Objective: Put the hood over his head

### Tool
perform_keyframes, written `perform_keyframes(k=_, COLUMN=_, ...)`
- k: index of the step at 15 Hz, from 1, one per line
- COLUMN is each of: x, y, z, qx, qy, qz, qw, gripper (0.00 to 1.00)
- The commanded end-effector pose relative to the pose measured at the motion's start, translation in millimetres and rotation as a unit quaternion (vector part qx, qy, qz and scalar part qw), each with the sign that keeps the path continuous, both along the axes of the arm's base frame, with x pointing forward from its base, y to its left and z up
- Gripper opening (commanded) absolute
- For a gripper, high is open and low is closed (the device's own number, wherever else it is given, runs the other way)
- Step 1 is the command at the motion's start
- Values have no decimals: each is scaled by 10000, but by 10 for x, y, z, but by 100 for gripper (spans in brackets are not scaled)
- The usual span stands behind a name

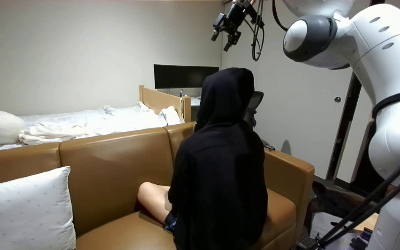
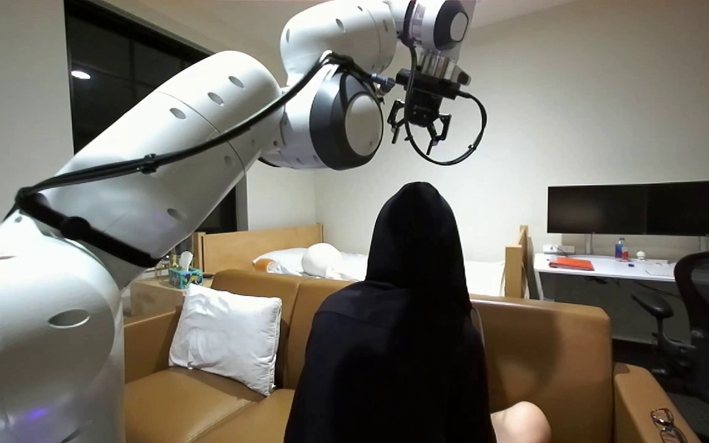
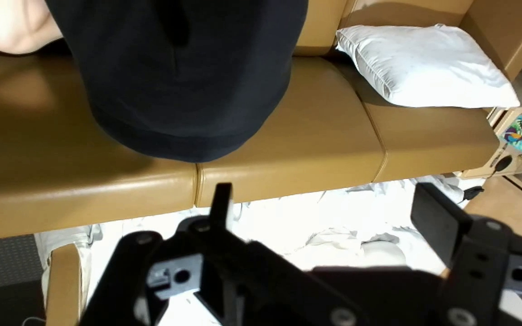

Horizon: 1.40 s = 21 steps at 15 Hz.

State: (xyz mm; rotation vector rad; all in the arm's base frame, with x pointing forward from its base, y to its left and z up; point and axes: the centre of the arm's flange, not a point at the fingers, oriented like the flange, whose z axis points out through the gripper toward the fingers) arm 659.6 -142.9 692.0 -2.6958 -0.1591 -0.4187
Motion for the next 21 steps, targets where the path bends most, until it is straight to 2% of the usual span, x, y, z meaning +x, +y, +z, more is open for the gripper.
perform_keyframes(k=1, x=-440, y=189, z=-252, qx=144, qy=111, qz=-312, qw=9993, gripper=100)
perform_keyframes(k=2, x=-2, y=13, z=9, qx=40, qy=59, qz=-130, qw=9999, gripper=100)
perform_keyframes(k=11, x=-61, y=112, z=-14, qx=49, qy=115, qz=-174, qw=9998, gripper=100)
perform_keyframes(k=21, x=-216, y=698, z=-111, qx=52, qy=105, qz=105, qw=9999, gripper=100)
